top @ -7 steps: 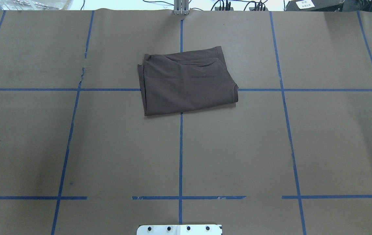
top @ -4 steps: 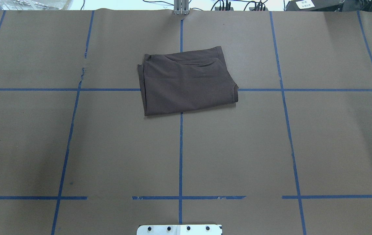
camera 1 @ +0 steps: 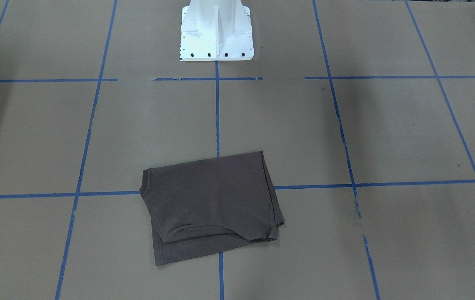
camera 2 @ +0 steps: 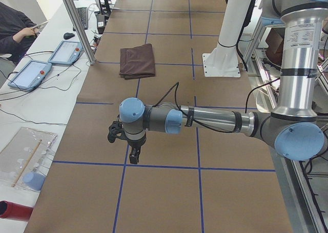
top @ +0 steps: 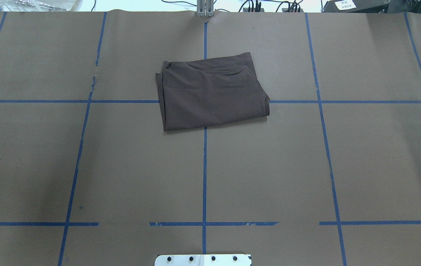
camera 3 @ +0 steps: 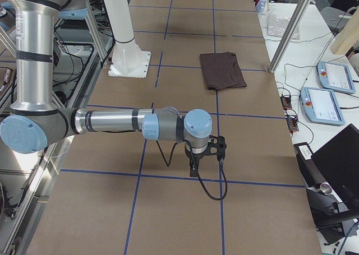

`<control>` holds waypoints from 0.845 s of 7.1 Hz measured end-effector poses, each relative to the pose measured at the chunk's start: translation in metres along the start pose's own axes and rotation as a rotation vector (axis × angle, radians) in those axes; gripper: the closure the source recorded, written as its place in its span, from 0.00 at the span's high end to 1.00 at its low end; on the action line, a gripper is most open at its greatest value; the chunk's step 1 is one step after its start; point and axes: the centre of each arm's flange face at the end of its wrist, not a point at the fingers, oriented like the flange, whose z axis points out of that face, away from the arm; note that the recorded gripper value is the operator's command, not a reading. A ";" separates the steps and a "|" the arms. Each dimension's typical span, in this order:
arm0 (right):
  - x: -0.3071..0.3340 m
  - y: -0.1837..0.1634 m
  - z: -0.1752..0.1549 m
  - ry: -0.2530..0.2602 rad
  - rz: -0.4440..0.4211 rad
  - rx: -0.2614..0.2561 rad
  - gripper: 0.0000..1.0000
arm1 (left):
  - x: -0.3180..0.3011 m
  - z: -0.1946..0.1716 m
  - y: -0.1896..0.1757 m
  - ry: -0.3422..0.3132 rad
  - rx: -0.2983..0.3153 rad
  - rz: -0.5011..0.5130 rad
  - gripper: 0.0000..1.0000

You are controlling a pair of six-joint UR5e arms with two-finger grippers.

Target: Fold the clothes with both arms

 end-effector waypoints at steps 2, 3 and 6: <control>0.000 0.000 0.000 -0.003 0.005 0.001 1.00 | 0.000 0.000 0.000 -0.001 0.001 0.000 1.00; -0.001 0.000 0.000 -0.003 0.004 0.002 1.00 | 0.000 -0.001 0.000 -0.001 0.002 0.001 1.00; -0.002 -0.001 -0.001 -0.002 -0.008 0.005 1.00 | 0.001 -0.001 0.000 -0.001 0.002 0.002 1.00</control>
